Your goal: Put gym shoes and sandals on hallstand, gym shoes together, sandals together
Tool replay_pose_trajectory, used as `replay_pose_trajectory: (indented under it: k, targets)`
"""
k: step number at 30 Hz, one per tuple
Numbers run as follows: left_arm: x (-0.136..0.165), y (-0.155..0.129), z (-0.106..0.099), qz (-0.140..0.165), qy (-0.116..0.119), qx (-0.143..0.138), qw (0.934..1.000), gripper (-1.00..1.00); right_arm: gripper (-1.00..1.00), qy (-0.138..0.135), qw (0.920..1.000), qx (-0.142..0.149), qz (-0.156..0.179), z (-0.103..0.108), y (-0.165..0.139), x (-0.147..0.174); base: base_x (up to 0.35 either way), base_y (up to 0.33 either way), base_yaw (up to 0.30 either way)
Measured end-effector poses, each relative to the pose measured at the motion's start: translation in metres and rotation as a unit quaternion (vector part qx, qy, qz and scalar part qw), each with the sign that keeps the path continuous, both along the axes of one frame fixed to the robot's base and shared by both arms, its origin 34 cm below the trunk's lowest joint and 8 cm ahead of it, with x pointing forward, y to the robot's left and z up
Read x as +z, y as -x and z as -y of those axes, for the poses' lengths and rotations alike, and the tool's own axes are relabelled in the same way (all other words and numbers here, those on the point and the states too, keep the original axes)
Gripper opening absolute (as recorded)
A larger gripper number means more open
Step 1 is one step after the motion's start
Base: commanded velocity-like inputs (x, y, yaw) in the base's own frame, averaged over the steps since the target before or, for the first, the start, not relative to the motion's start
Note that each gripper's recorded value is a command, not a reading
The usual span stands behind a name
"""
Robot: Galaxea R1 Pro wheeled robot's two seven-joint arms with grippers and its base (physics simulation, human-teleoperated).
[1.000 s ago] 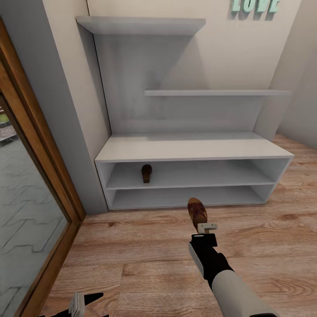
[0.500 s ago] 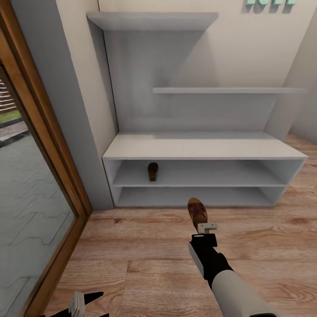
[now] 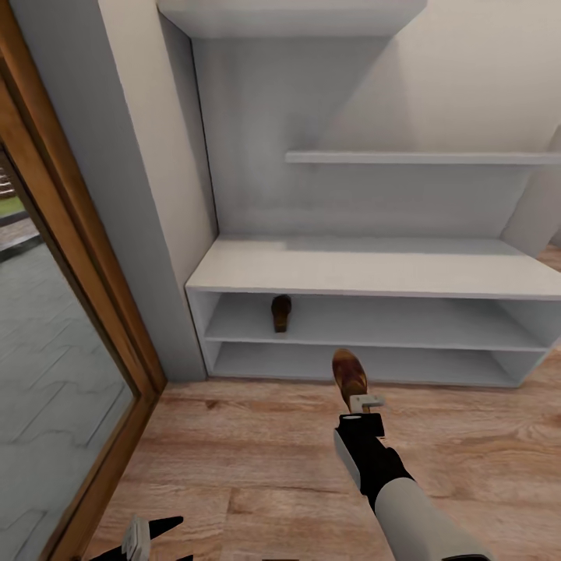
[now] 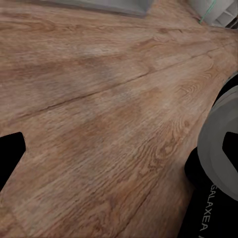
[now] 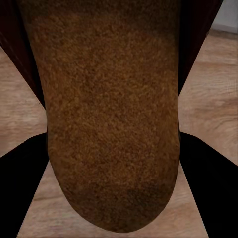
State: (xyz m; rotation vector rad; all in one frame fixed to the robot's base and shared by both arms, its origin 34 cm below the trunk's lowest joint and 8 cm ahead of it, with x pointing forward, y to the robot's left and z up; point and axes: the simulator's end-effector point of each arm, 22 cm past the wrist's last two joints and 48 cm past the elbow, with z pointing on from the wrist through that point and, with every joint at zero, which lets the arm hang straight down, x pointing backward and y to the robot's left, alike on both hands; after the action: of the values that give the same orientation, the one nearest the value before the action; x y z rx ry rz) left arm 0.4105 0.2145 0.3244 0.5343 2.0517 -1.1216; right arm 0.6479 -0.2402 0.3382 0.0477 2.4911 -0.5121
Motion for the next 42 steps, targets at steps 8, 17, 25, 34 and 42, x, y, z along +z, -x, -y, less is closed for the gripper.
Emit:
replay_pose_trajectory:
  k: [8,17,25,34,42]
  targets:
    - [-0.0001,-0.0001,0.0003,0.0,0.0,0.0,1.0,1.0,-1.0,0.0,1.0,0.0,0.001,-0.0002,-0.0007,0.0005,0.333,0.0,0.002]
    - [-0.0001,-0.0001,0.0011,0.0,0.001,0.0,1.0,1.0,-1.0,0.0,1.0,0.0,0.002,-0.0002,-0.0011,0.0009,0.307,0.0,0.013]
    - [-0.0002,-0.0004,0.0,0.0,0.0,0.001,1.0,1.0,-1.0,-0.001,1.0,0.0,0.003,-0.0002,-0.002,0.0015,0.066,0.0,0.222]
    - [0.0,-0.0002,0.0003,0.0,0.001,0.0,1.0,1.0,-1.0,0.001,1.0,-0.001,0.003,0.0005,-0.0019,0.0018,0.016,0.0,0.127]
    - [-0.0003,0.0001,0.0008,-0.001,0.001,0.0,1.0,1.0,-1.0,0.0,1.0,0.0,0.002,0.0,-0.0014,0.0007,0.155,0.0,0.004]
